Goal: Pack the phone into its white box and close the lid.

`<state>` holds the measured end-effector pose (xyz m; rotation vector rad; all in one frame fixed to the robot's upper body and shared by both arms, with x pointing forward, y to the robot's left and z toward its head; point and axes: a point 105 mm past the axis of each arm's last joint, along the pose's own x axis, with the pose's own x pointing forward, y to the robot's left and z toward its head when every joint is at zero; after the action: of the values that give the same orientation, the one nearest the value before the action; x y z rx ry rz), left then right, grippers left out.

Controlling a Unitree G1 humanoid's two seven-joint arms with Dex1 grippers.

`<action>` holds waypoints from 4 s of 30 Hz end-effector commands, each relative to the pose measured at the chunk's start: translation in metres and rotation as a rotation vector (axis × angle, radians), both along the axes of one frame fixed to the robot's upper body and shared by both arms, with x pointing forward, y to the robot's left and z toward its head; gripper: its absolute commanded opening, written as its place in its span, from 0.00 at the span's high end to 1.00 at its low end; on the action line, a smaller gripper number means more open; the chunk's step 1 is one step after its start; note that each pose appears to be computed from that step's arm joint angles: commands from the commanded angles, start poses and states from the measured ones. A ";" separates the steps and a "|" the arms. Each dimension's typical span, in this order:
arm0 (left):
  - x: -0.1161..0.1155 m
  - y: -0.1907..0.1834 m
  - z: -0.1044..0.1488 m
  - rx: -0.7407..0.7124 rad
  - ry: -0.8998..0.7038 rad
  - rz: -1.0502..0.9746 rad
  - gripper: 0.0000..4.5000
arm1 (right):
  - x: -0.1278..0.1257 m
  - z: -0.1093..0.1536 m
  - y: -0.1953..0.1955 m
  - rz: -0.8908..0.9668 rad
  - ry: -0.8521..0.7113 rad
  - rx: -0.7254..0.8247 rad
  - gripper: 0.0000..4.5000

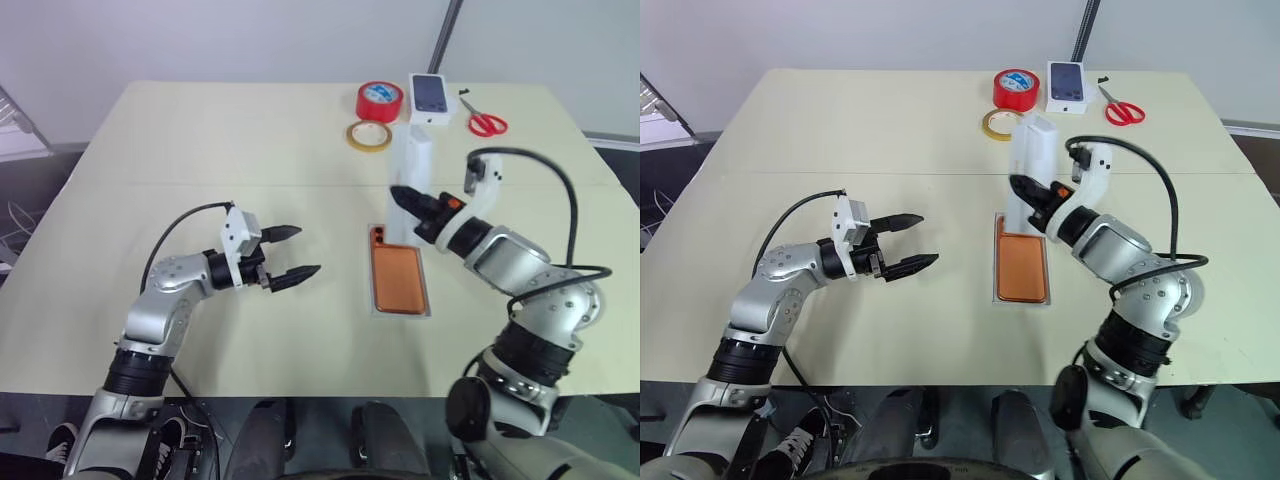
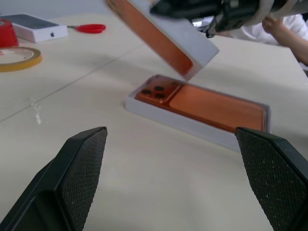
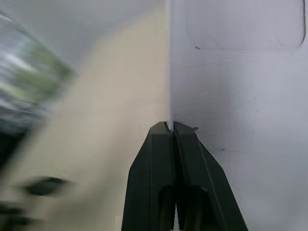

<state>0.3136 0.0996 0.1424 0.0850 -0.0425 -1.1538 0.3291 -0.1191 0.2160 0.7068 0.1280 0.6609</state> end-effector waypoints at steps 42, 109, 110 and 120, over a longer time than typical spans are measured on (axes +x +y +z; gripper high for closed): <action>0.007 -0.122 -0.019 -0.144 0.035 -0.128 1.00 | -0.036 -0.044 -0.067 0.032 0.199 -0.052 0.14; 0.031 -0.119 -0.033 -0.032 0.068 -0.014 1.00 | -0.016 -0.103 -0.092 -0.152 -0.229 -0.990 0.99; 0.031 -0.119 -0.033 -0.027 0.064 -0.014 1.00 | -0.016 -0.103 -0.092 -0.149 -0.231 -0.997 0.99; 0.029 -0.115 -0.035 -0.040 0.063 -0.007 1.00 | -0.016 -0.118 -0.096 -0.126 -0.210 -1.096 0.99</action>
<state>0.3435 -0.0114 0.0938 0.0060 0.0481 -1.1484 0.3121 -0.2137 0.0903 -0.3792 0.2548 0.4456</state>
